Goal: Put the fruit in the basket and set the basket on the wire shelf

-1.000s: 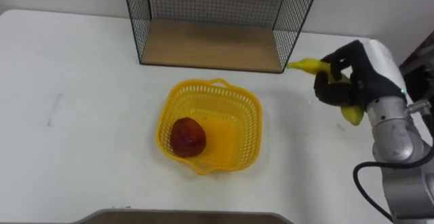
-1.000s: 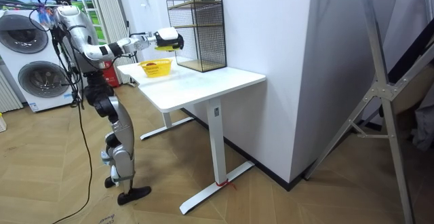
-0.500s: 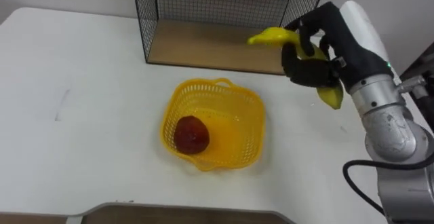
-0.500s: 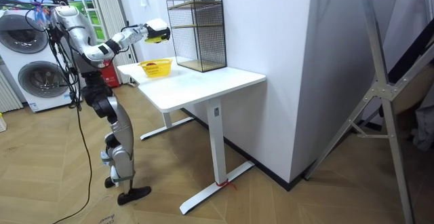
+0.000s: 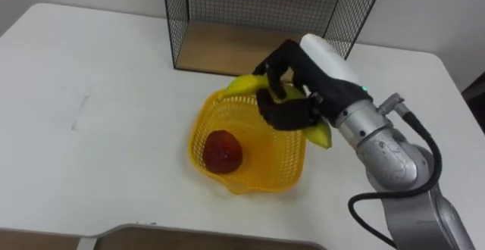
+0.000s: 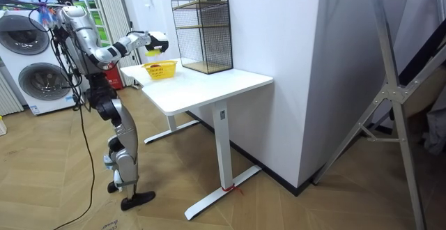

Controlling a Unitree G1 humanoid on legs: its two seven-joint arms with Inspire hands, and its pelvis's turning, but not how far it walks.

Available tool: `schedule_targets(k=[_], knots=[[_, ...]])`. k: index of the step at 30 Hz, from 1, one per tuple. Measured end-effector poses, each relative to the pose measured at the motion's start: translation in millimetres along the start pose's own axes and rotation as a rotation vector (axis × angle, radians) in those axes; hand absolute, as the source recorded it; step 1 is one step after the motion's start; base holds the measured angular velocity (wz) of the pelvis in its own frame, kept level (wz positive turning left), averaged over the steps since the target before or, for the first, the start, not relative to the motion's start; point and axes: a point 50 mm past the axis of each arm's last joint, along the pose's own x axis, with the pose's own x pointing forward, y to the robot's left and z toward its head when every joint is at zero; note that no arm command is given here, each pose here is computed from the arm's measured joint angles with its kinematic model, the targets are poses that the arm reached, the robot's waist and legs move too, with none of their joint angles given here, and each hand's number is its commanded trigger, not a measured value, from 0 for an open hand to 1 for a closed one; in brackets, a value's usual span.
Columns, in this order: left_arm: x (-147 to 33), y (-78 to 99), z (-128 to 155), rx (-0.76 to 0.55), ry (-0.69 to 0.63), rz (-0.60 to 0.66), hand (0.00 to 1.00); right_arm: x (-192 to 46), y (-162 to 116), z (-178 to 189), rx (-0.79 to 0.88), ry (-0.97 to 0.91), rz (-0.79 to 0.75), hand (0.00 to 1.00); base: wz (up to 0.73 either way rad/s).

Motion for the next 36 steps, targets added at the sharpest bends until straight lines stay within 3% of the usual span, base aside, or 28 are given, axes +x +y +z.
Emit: schedule_targets(k=[27,36], knots=[[1.1,-4.6,4.8,0.079,-0.005,-0.002,0.0,0.4,6.6,2.0,0.023,-0.014,0.069,0.0,0.0],[1.2,-4.1,-4.9,0.007,0.027,0.006,0.0,-2.2,2.1,-2.0,0.203,-0.061,0.067,0.0,0.0]])
